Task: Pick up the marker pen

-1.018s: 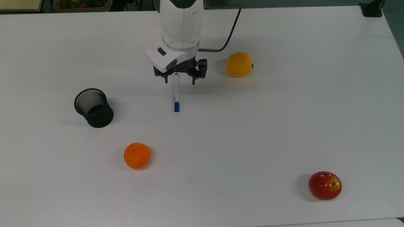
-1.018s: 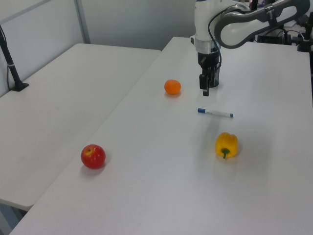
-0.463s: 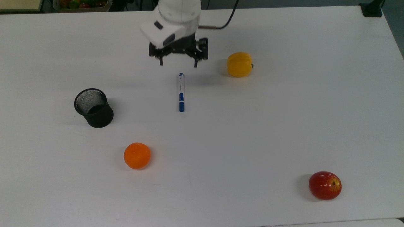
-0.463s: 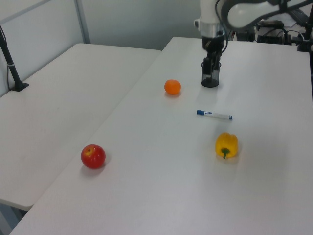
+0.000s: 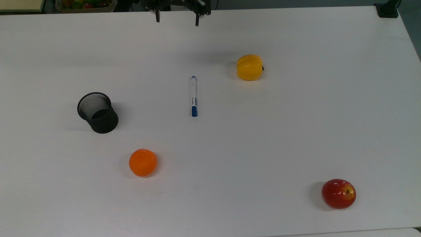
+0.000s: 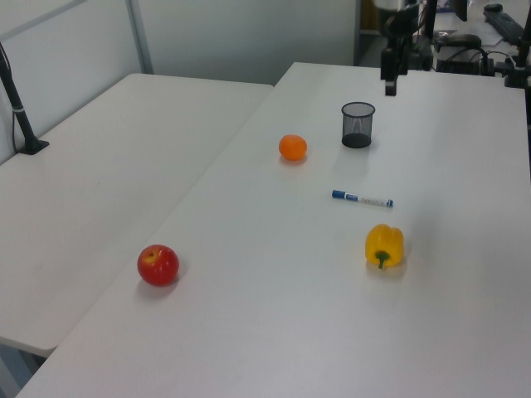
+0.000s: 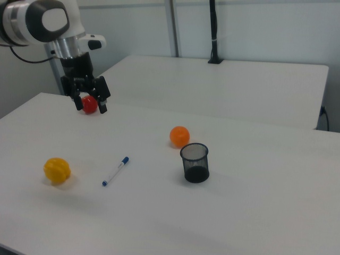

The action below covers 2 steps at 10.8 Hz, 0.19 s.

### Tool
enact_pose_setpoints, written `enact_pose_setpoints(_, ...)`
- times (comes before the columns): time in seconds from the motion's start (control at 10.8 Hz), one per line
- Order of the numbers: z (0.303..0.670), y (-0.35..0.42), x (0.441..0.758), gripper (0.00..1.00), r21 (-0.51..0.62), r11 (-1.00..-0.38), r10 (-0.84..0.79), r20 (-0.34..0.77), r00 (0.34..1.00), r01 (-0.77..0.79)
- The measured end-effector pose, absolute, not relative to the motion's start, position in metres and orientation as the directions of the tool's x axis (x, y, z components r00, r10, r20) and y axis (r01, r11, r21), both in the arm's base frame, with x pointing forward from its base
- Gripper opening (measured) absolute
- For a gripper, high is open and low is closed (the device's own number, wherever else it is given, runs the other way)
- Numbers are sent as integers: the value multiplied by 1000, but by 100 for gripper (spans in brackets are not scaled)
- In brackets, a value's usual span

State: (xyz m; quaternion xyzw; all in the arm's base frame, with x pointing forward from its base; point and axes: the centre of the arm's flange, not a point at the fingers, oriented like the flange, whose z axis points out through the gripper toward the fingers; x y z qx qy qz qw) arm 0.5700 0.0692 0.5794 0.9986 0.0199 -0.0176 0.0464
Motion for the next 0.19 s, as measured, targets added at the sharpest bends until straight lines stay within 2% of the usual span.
enact_pose_setpoints(0.19, 596, 59, 558, 100, 92, -994, 49, -41, 998, 53)
